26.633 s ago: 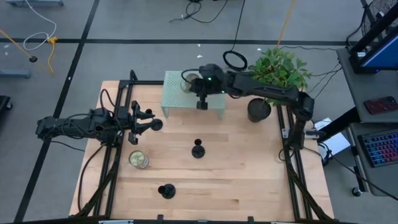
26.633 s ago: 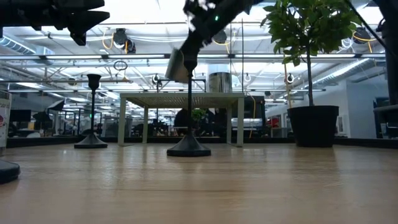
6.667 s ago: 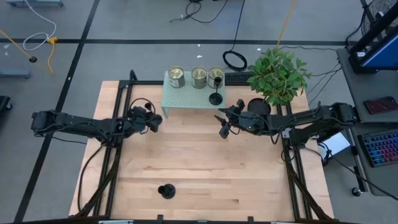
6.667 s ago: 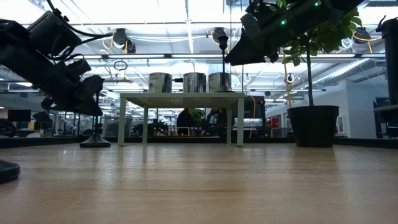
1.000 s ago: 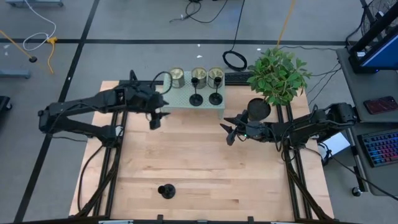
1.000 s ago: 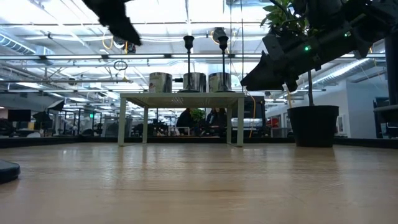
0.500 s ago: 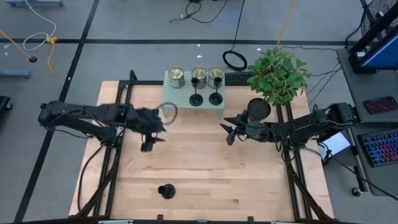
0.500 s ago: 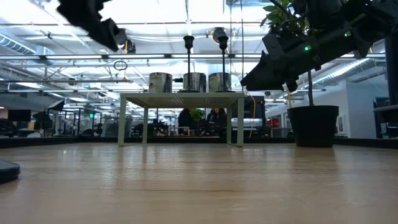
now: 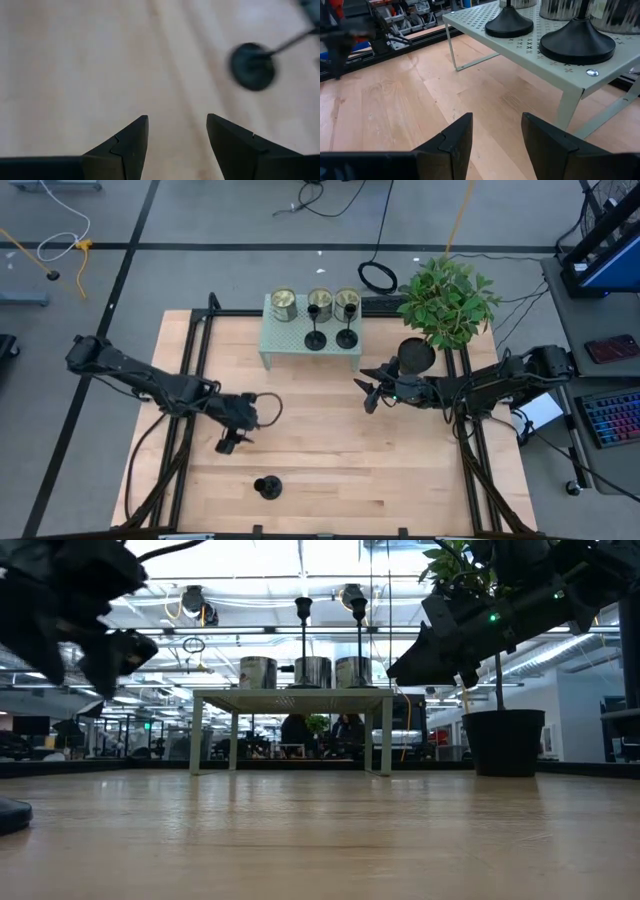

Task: Pick & Place candle stick holders
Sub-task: Put the candle holder on the shelf

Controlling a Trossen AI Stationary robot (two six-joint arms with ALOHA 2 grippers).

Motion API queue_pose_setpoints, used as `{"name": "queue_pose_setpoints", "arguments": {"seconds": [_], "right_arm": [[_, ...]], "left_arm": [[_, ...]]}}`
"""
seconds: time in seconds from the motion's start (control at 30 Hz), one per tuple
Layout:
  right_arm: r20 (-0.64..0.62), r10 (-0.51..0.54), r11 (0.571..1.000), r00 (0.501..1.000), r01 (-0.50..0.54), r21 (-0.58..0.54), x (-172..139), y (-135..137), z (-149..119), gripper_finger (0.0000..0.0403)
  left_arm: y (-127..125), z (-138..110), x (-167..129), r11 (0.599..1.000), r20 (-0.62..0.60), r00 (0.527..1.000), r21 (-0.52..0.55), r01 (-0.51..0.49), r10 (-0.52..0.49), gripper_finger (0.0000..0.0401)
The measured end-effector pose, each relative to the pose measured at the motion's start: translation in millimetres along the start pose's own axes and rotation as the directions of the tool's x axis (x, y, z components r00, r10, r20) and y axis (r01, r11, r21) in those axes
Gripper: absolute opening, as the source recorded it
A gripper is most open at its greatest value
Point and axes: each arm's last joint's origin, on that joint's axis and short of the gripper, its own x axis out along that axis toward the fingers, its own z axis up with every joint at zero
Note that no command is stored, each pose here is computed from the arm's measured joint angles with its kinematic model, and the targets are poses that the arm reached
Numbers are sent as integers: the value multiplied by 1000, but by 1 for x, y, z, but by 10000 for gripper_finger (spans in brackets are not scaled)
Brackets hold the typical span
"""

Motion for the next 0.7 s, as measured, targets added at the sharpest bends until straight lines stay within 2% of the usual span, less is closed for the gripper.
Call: {"name": "queue_pose_setpoints", "arguments": {"seconds": [0.13,0.33,0.57,0.7], "right_arm": [[0,1,1000,1000,-1,0,0,0,0,164],[0,1,1000,1000,-1,28,0,0,0,164],[1,1,1000,1000,-1,28,0,0,0,164],[0,1,1000,1000,-1,27,0,0,0,164]], "left_arm": [[-14,-11,16,984,89,982,85,157,-165,209],[-30,-34,33,956,239,932,177,235,-273,209],[-39,-49,38,946,437,839,140,294,-325,209],[-43,-50,43,949,437,843,192,252,-313,209]]}}
